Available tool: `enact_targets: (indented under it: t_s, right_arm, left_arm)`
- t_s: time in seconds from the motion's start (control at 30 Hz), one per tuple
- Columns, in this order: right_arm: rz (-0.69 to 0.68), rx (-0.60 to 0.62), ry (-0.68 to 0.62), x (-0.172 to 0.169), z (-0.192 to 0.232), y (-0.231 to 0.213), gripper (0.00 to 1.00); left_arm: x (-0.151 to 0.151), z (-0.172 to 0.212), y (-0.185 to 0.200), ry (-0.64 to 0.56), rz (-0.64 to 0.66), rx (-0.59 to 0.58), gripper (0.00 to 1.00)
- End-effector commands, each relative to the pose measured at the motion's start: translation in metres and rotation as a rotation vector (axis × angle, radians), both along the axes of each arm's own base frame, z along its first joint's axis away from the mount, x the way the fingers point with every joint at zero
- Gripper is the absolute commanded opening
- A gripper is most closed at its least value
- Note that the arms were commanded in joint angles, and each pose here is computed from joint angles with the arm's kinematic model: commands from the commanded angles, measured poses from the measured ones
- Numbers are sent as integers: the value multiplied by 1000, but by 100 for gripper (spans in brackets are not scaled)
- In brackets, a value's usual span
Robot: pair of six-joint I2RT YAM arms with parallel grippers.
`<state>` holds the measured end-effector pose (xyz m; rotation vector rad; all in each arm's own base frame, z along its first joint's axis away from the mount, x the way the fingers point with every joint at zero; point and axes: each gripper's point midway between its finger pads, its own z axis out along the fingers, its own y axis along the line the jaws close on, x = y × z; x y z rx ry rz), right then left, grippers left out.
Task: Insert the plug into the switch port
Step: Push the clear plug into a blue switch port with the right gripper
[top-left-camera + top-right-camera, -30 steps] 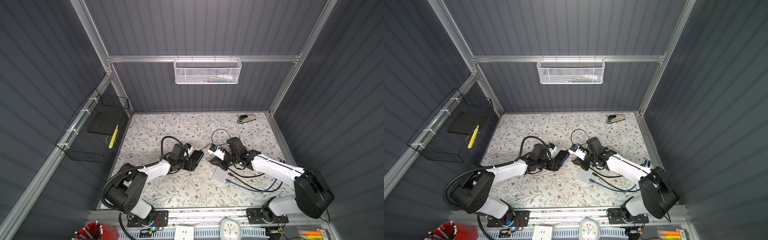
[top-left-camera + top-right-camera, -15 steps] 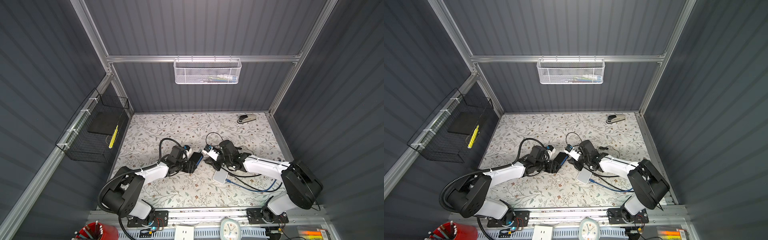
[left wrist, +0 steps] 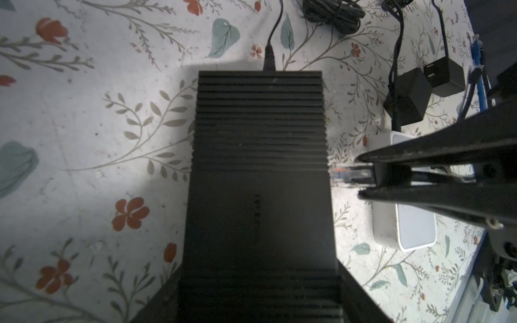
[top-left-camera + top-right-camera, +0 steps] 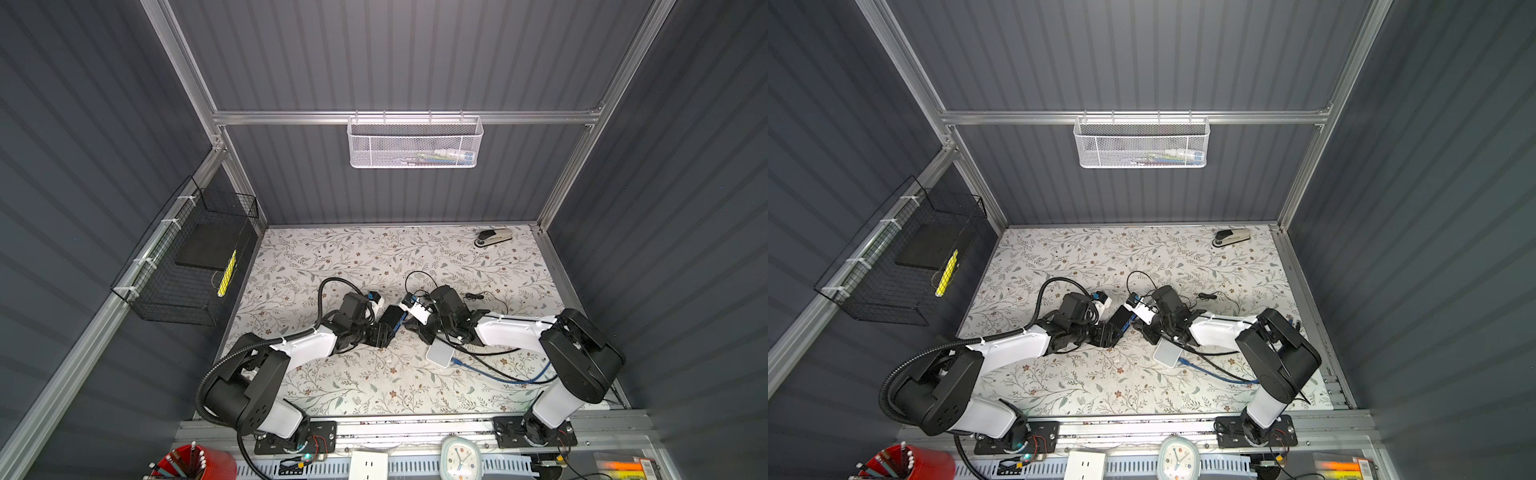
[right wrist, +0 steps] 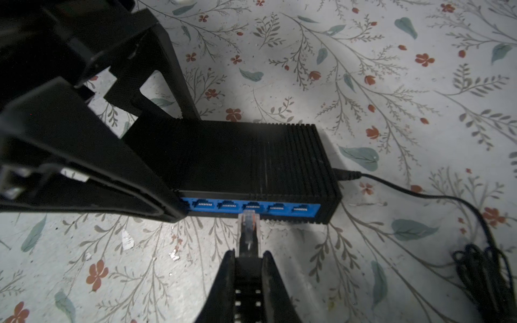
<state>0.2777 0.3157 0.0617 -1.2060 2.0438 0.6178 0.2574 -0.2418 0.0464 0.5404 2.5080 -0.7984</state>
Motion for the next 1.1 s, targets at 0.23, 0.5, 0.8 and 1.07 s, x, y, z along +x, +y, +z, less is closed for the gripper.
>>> enact_targets:
  t_s: [0.23, 0.5, 0.8, 1.07]
  right_arm:
    - [-28, 3, -7, 5, -4, 3, 1]
    - [-32, -18, 18, 4, -6, 9, 1]
    - [37, -6, 151, 3, -2, 34, 0]
    - [50, -47, 149, 8, -7, 52, 0]
  left_arm:
    - [-13, 7, -13, 31, -70, -83, 35]
    - [-20, 18, -30, 57, -154, -163, 31]
    - [-46, 32, -61, 62, -349, -238, 26]
    - [-41, 57, -83, 25, -401, -312, 26]
